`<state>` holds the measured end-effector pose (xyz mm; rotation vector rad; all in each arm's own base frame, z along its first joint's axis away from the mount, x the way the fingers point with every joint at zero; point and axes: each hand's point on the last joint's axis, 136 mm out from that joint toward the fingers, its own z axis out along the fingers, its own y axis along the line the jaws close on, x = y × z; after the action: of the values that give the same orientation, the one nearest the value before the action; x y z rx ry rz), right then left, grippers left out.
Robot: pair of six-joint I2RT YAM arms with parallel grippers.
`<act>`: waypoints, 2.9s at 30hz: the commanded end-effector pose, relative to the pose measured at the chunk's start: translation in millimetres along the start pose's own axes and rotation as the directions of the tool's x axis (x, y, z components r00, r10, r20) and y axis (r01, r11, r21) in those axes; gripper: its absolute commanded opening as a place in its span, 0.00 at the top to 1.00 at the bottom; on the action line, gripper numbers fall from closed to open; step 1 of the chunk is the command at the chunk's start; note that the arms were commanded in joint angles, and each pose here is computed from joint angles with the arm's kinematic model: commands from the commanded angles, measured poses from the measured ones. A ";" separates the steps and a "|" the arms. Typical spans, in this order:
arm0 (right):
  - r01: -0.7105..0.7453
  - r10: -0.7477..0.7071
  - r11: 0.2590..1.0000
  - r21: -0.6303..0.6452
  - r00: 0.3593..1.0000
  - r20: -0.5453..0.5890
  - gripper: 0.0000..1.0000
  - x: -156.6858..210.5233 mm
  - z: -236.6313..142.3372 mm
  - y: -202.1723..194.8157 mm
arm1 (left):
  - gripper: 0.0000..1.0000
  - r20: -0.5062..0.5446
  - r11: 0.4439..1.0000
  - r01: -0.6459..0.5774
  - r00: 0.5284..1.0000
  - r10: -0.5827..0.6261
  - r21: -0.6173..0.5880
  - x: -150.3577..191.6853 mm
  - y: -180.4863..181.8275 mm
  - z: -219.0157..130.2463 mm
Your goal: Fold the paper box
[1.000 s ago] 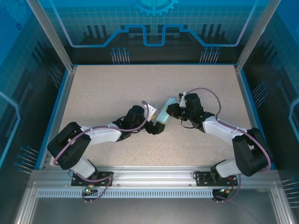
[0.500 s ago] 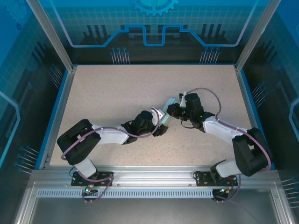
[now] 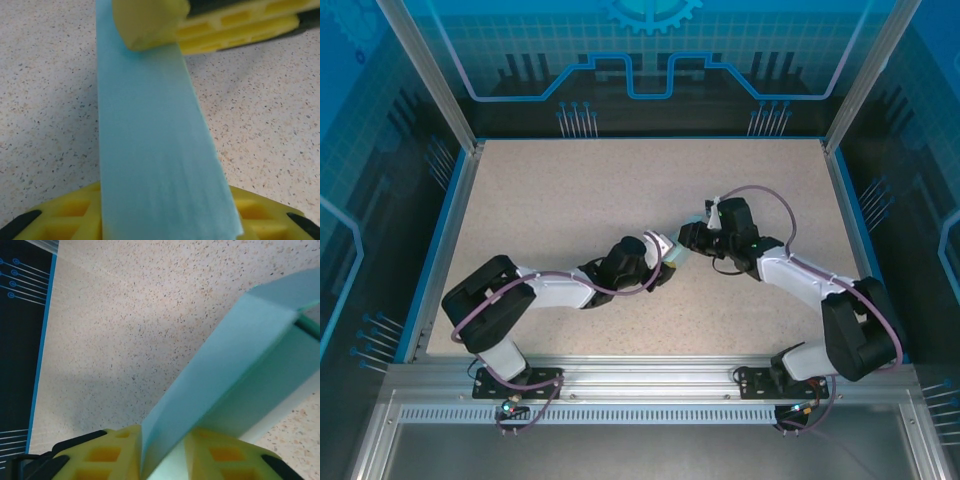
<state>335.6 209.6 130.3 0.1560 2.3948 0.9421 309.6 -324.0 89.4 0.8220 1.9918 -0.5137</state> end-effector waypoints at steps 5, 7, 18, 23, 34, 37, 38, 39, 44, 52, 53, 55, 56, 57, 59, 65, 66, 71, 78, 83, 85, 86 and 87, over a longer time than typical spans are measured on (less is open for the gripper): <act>0.219 -0.220 0.975 0.038 0.975 0.020 0.57 -19.7 -38.6 13.9 | 0.67 0.015 0.994 -0.055 0.998 0.054 0.098 -20.1 7.5 -23.6; 0.294 -0.296 0.955 0.035 0.955 0.034 0.54 -28.4 -48.3 22.2 | 0.69 0.003 0.991 -0.071 0.997 0.071 0.110 -19.8 10.7 -27.3; 0.587 -0.597 0.802 0.115 0.797 0.091 0.51 -62.1 -60.9 21.9 | 0.73 0.016 0.977 -0.158 0.987 0.157 0.141 -26.0 31.5 -51.4; 0.722 -0.728 0.685 0.097 0.677 0.103 0.50 -64.9 -50.5 26.7 | 0.73 0.038 0.971 -0.173 0.985 0.169 0.166 -27.8 42.4 -58.4; 0.895 -0.896 0.441 -0.064 0.443 0.028 0.49 -51.2 -35.1 38.4 | 0.73 -0.011 0.957 -0.183 0.982 0.191 0.225 -21.5 60.4 -72.7; 0.913 -0.917 0.398 -0.091 0.399 -0.008 0.49 -45.0 -33.2 33.7 | 0.73 -0.008 0.950 -0.186 0.981 0.194 0.251 -21.3 62.3 -76.9; 0.917 -0.922 0.388 -0.094 0.387 -0.024 0.49 -43.5 -32.6 30.8 | 0.72 -0.005 0.946 -0.194 0.979 0.203 0.260 -20.5 61.7 -77.9; 0.920 -0.925 0.380 -0.096 0.378 -0.036 0.49 -41.9 -32.2 28.4 | 0.72 -0.001 0.942 -0.203 0.977 0.211 0.267 -19.8 60.5 -78.2; 0.946 -0.948 0.315 -0.070 0.311 -0.067 0.50 -36.7 -36.7 16.7 | 0.72 -0.006 0.931 -0.201 0.977 0.213 0.305 -14.3 56.1 -78.6; 0.954 -0.955 0.293 -0.063 0.289 -0.072 0.51 -38.5 -30.9 14.3 | 0.72 -0.029 0.925 -0.188 0.978 0.209 0.330 -9.0 55.7 -72.9; 0.954 -0.955 0.294 -0.064 0.290 -0.067 0.51 -38.9 -29.6 14.9 | 0.72 -0.031 0.925 -0.185 0.978 0.206 0.333 -8.3 55.4 -72.2; 0.952 -0.953 0.300 -0.062 0.296 -0.069 0.52 -40.6 -26.0 13.7 | 0.72 -0.028 0.925 -0.186 0.978 0.206 0.332 -9.1 55.8 -71.9; 0.951 -0.952 0.302 -0.065 0.297 -0.072 0.52 -41.3 -24.1 13.6 | 0.72 -0.029 0.924 -0.184 0.978 0.205 0.335 -9.0 55.2 -71.6; 0.950 -0.952 0.303 -0.072 0.298 -0.073 0.52 -41.1 -22.2 13.4 | 0.72 -0.028 0.924 -0.185 0.978 0.206 0.333 -9.3 55.2 -71.9; 0.951 -0.953 0.299 -0.079 0.293 -0.075 0.54 -42.3 -18.8 14.0 | 0.72 -0.027 0.924 -0.184 0.978 0.204 0.335 -9.5 54.9 -72.3; 0.953 -0.956 0.289 -0.090 0.282 -0.083 0.63 -44.2 -10.8 15.8 | 0.72 -0.026 0.925 -0.183 0.979 0.203 0.332 -9.3 55.1 -72.5; 0.954 -0.957 0.285 -0.087 0.279 -0.081 0.64 -45.1 -10.1 16.4 | 0.72 -0.024 0.925 -0.183 0.979 0.203 0.332 -10.1 55.0 -72.8; 0.961 -0.962 0.267 -0.070 0.260 -0.086 0.64 -50.2 -5.7 17.2 | 0.72 -0.020 0.925 -0.183 0.979 0.201 0.333 -11.3 54.9 -73.2; 0.965 -0.967 0.243 -0.099 0.234 -0.098 0.63 -49.4 2.7 20.3 | 0.72 -0.019 0.924 -0.180 0.980 0.198 0.337 -11.6 53.6 -73.9; 0.964 -0.970 0.236 -0.121 0.226 -0.094 0.76 -47.5 6.8 24.1 | 0.72 -0.019 0.924 -0.179 0.980 0.197 0.336 -11.9 53.9 -73.7; 0.962 -0.968 0.240 -0.127 0.228 -0.104 0.81 -46.6 7.3 23.7 | 0.72 -0.022 0.926 -0.178 0.980 0.197 0.334 -11.4 54.5 -73.0; 0.961 -0.967 0.244 -0.129 0.231 -0.109 0.83 -45.8 7.3 22.8 | 0.72 -0.023 0.926 -0.178 0.980 0.197 0.334 -11.3 54.6 -73.0; 0.960 -0.966 0.247 -0.129 0.234 -0.113 0.84 -45.3 7.2 22.3 | 0.72 -0.022 0.925 -0.179 0.980 0.197 0.334 -11.8 54.6 -72.9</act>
<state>377.5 212.7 158.1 -1.3621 1.9406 0.3072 309.1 -240.0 124.1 1.2161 1.9216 -0.6968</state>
